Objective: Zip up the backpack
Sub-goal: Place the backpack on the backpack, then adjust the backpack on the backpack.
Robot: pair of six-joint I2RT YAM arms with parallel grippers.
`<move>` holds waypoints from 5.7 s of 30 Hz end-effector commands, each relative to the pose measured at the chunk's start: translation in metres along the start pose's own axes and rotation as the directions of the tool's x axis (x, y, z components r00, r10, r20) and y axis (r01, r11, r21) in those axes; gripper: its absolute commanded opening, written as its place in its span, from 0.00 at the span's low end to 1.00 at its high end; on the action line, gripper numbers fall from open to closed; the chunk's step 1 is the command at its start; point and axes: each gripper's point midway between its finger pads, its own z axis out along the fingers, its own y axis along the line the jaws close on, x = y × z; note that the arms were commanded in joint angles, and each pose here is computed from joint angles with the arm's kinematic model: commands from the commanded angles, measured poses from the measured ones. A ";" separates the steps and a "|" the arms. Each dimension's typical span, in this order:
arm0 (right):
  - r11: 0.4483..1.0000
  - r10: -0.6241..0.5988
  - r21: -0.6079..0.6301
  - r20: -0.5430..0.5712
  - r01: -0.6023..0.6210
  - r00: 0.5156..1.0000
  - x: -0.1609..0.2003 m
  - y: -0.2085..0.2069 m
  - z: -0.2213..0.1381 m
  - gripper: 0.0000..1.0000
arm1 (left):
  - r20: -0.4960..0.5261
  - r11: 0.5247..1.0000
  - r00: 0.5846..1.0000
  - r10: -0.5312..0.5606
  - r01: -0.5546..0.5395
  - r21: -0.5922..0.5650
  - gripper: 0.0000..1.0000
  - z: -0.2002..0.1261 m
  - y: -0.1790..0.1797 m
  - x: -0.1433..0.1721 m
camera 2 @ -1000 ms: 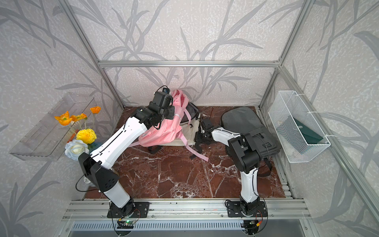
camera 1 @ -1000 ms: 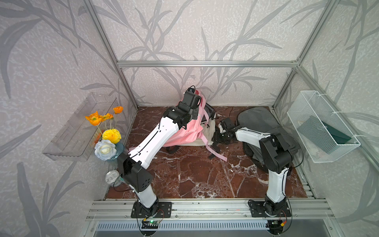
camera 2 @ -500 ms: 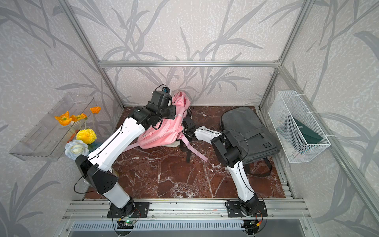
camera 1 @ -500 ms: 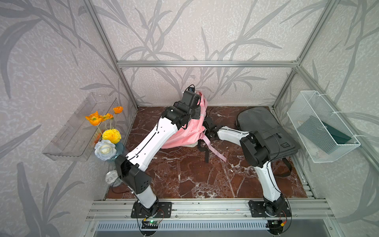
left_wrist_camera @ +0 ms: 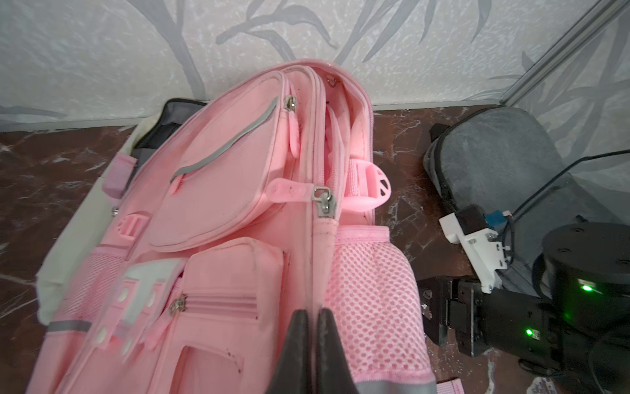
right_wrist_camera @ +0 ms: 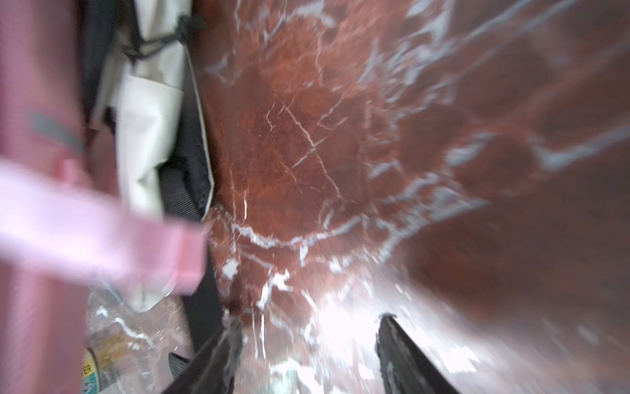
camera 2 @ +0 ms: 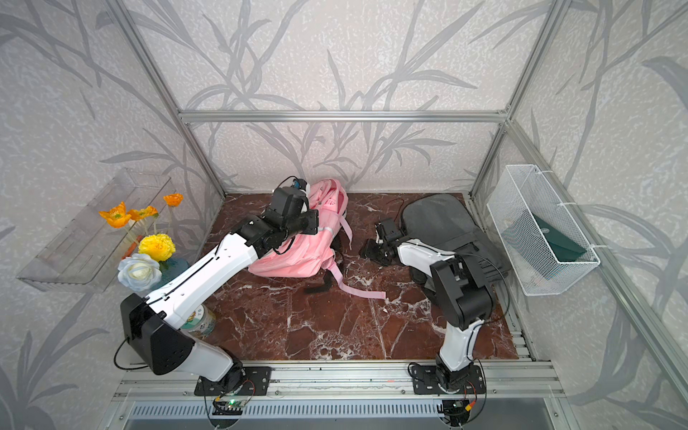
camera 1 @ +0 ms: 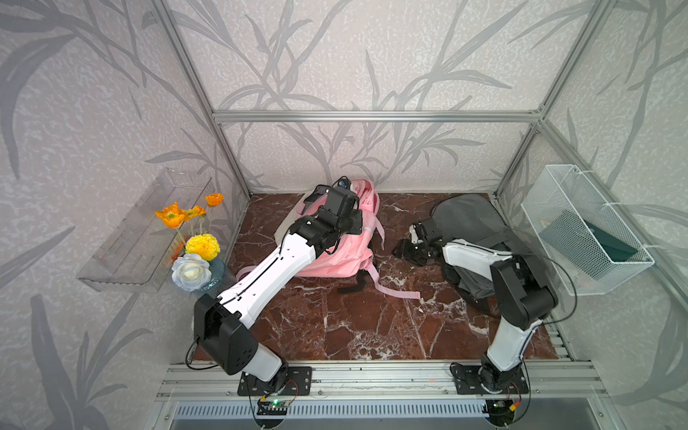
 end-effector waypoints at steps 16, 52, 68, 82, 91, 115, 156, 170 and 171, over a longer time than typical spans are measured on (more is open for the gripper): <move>0.993 -0.111 -0.021 0.156 0.115 0.982 -0.019 0.003 -0.081 0.67 | -0.352 0.968 0.935 0.036 0.055 0.245 0.56 0.078 -0.100 0.120; 0.978 -0.126 0.169 0.018 0.121 0.992 -0.030 0.023 0.012 0.58 | -0.342 0.894 0.840 -0.421 0.321 -0.312 0.59 0.145 0.178 0.108; 0.989 -0.122 0.092 0.067 0.115 0.990 -0.091 0.028 0.027 0.47 | -0.343 0.893 0.842 -0.416 0.306 -0.331 0.59 0.147 0.182 0.111; 0.987 -0.158 0.003 -0.066 0.159 0.985 -0.041 0.060 0.062 0.35 | -0.298 0.854 0.839 -0.455 0.316 -0.414 0.55 0.147 0.223 0.102; 0.979 -0.193 -0.086 -0.125 0.183 0.973 0.043 0.102 0.051 0.30 | -0.292 0.892 0.869 -0.398 0.293 -0.344 0.59 0.152 0.212 0.069; 0.879 -0.469 0.096 -0.012 0.468 0.883 0.016 0.094 0.010 0.31 | -0.217 0.910 0.889 -0.403 0.362 -0.204 0.81 0.105 0.093 0.094; 0.768 -0.538 0.416 0.006 0.487 0.843 -0.015 0.065 0.017 0.29 | -0.298 0.909 0.872 -0.389 0.310 -0.279 0.77 0.130 0.108 0.135; 0.742 -0.613 0.308 -0.047 0.596 0.788 -0.007 0.085 0.045 0.24 | -0.308 0.910 0.868 -0.390 0.312 -0.274 0.77 0.132 0.106 0.137; 0.739 -0.616 0.310 -0.048 0.598 0.786 -0.007 0.085 0.046 0.21 | -0.310 0.910 0.867 -0.390 0.312 -0.274 0.77 0.133 0.106 0.138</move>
